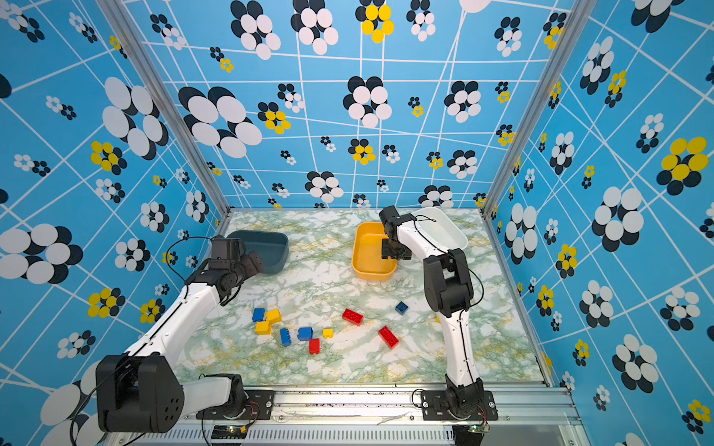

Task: Sort the legos into containers by color
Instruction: 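Grasp the teal tub rim with the left gripper while right holds yellow tub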

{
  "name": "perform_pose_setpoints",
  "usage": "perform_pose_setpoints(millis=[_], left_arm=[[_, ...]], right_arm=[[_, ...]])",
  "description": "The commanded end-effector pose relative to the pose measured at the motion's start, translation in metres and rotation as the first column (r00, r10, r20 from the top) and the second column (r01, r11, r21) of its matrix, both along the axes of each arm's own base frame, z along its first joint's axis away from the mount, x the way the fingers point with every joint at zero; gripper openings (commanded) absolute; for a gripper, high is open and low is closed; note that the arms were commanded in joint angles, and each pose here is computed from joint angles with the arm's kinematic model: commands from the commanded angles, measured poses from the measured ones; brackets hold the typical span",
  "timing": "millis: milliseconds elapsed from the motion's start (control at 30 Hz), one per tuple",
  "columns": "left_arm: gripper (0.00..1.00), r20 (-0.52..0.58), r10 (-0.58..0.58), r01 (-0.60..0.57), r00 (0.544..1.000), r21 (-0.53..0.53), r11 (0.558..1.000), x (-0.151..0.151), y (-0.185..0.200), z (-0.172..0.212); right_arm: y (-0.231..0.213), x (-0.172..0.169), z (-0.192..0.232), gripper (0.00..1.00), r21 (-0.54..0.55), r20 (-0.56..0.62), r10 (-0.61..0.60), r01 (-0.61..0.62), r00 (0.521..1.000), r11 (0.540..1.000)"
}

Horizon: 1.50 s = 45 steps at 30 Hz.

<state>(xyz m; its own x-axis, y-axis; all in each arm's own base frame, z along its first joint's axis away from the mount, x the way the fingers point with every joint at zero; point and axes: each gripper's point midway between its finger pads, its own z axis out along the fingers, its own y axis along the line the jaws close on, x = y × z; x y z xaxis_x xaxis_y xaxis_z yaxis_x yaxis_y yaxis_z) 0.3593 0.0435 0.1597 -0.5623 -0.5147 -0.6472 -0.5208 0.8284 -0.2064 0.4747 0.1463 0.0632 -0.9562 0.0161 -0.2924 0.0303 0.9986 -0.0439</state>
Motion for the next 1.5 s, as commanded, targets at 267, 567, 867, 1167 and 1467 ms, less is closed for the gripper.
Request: perform_pose_setpoints(millis=[267, 567, 867, 1167, 1467], left_arm=[[0.71, -0.208, 0.140, -0.194, 0.968, -0.266, 0.944, 0.032, 0.021, -0.042], [0.66, -0.284, 0.148, -0.229, 0.947, -0.276, 0.934, 0.060, 0.023, -0.074], [0.64, -0.299, 0.146, -0.226, 0.943, -0.253, 0.941, 0.084, 0.024, -0.089], [0.47, -0.337, 0.141, -0.232, 0.931, -0.246, 0.941, 0.090, 0.020, -0.107], [0.20, -0.349, 0.081, -0.169, 0.934, -0.228, 0.959, 0.086, 0.009, -0.101]], right_arm=[[0.002, -0.014, 0.100, 0.79, 0.082, 0.107, 0.025, -0.034, 0.994, 0.996], [-0.003, -0.023, 0.122, 0.79, 0.105, 0.124, 0.011, -0.024, 0.992, 0.994], [-0.002, -0.025, 0.119, 0.79, 0.126, 0.113, 0.002, -0.016, 0.994, 0.992], [-0.001, -0.023, 0.120, 0.78, 0.133, 0.112, 0.002, -0.016, 0.994, 0.991], [-0.002, -0.025, 0.121, 0.77, 0.139, 0.115, -0.004, -0.012, 0.993, 0.990]])
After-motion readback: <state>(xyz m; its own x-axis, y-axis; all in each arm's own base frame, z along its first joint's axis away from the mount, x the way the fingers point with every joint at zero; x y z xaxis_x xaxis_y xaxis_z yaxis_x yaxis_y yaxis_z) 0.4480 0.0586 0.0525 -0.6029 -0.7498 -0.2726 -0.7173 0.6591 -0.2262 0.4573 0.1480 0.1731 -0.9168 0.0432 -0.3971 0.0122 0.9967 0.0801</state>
